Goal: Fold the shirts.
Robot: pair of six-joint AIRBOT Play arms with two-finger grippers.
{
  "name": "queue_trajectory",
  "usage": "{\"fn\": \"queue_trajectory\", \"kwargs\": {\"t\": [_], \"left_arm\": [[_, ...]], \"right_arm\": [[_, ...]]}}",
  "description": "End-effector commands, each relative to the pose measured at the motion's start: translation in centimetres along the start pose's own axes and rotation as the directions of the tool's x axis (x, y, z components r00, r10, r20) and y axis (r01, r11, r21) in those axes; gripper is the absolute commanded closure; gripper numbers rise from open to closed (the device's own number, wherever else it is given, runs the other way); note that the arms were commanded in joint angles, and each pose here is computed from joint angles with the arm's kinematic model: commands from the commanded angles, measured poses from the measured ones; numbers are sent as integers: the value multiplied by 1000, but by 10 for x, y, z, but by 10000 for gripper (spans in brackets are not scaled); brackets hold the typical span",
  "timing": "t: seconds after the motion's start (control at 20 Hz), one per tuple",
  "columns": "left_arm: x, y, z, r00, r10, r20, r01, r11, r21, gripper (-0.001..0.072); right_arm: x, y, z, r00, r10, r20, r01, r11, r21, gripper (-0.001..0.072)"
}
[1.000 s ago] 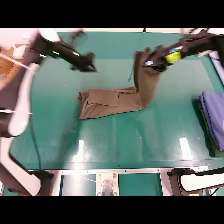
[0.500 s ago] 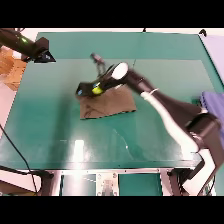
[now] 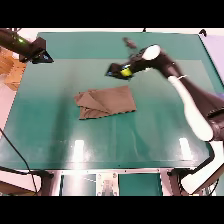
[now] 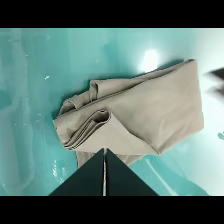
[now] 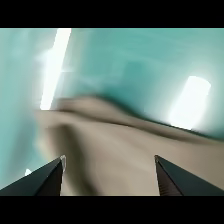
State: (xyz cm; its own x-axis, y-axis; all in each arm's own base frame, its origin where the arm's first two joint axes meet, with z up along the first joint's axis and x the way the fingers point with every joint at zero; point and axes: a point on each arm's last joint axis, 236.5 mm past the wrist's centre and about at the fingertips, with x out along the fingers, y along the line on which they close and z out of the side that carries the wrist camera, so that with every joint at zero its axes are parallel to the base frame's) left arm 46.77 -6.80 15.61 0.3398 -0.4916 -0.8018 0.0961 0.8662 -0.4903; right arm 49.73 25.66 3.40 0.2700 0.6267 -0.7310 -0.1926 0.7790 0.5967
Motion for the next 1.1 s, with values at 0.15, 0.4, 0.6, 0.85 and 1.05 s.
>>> {"fn": "queue_trajectory", "kwargs": {"t": [0.15, 0.4, 0.6, 0.85, 1.05], "left_arm": [[0, -8, 1, 999, -32, 4, 32, 999, -6, 685], [0, -10, 4, 999, -41, 18, 41, 999, -13, 685], [0, -11, 2, 999, -48, 9, 48, 999, -13, 685], [0, -11, 2, 999, -48, 8, 48, 999, -13, 685], [0, -11, 2, 999, -48, 7, 48, 999, -13, 685]], "right_arm": [[-13, -129, -63, 989, 22, -146, 18, 962, 273, 92], [33, -125, -94, 971, 94, -221, -21, 950, 311, 92], [62, -105, -104, 955, 178, -235, -95, 940, 327, 144], [32, -61, -65, 954, 248, -170, -208, 952, 224, 693], [-60, -18, 20, 967, 249, 54, -252, 965, 70, 695]]}}
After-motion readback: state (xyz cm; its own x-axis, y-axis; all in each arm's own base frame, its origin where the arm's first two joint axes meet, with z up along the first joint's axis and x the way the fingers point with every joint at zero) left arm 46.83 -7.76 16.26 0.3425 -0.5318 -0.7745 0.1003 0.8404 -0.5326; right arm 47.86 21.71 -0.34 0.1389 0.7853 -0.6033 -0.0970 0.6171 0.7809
